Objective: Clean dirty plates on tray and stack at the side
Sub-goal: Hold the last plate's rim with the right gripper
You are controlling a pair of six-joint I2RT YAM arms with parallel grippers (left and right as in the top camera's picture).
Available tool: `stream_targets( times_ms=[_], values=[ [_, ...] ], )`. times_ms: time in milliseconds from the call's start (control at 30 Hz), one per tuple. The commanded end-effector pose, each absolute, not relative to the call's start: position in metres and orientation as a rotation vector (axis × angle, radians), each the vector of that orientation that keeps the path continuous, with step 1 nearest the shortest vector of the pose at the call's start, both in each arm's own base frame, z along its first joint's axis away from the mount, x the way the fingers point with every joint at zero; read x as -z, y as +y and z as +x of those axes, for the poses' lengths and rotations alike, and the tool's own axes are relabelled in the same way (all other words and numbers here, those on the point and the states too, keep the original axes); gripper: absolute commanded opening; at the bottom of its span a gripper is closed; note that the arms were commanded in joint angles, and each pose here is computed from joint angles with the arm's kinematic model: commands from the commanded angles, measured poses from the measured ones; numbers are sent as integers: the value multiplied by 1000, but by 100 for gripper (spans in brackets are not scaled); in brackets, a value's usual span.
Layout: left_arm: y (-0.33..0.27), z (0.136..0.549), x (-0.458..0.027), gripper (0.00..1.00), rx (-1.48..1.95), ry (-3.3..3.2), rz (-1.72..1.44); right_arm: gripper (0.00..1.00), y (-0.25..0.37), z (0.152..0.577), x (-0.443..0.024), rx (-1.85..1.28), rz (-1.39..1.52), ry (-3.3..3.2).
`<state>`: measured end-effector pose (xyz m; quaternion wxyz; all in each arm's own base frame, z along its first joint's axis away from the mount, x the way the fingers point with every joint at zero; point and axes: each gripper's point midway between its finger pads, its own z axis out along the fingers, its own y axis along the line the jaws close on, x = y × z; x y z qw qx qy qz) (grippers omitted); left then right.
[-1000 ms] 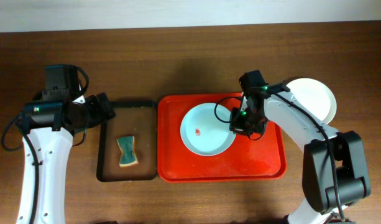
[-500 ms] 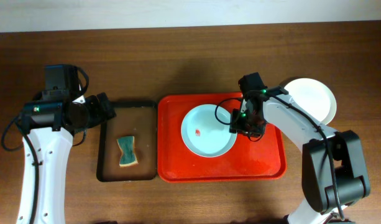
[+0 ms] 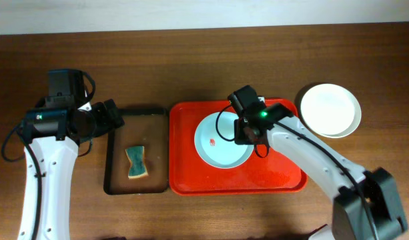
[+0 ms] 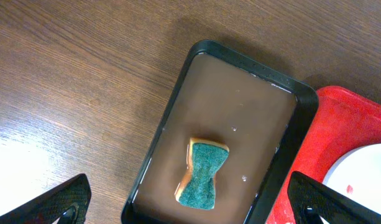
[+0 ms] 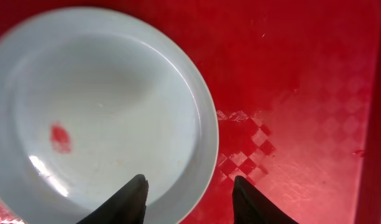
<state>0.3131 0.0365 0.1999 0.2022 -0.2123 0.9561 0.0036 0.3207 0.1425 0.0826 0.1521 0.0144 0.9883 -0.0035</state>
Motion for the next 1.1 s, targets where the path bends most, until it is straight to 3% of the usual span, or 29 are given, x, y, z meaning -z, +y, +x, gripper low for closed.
stream_targets(
  times_ms=[0, 100, 167, 200, 267, 300, 367, 400, 433, 467, 500, 767, 833, 967, 1067],
  values=[
    [39, 313, -202, 99, -17, 2658, -618, 46, 135, 315, -107, 8, 62, 2780],
    [39, 313, -202, 99, -16, 2658, -618, 53, 134, 312, -107, 17, 58, 2791],
    [39, 313, -202, 99, -17, 2658, -618, 83, 134, 312, -107, 16, 57, 2791],
    [39, 313, -202, 99, -16, 2658, -618, 89, 134, 313, -107, 14, 58, 2787],
    [39, 313, -202, 99, -17, 2658, -618, 84, 135, 316, -108, 7, 59, 2775],
    [39, 313, -202, 99, -17, 2658, -618, 77, 130, 317, -108, 49, 65, 2764],
    [39, 313, -202, 99, -17, 2658, -618, 98, 127, 313, -102, 82, 52, 2794],
    [39, 313, -202, 99, -17, 2658, -618, 98, 126, 312, -96, 101, 49, 2812],
    [39, 313, -202, 99, -17, 2658, -618, 91, 125, 313, -87, 119, 51, 2827],
    [39, 313, -202, 99, -17, 2658, -618, 46, 123, 316, -77, 134, 63, 2846],
    [39, 313, -202, 99, -17, 2658, -618, 21, 119, 317, -65, 159, 82, 2875],
    [39, 313, -202, 99, -17, 2658, -618, 21, 107, 330, -30, 67, 194, 2889],
    [39, 313, -202, 99, -17, 2658, -618, 21, 124, 336, -24, -121, 85, 2912],
    [39, 313, -202, 99, -17, 2658, -618, 21, 122, 332, -10, -112, 65, 2919],
    [39, 313, -202, 99, -17, 2658, -618, 4, 122, 328, -5, -122, 63, 2927]
  ],
)
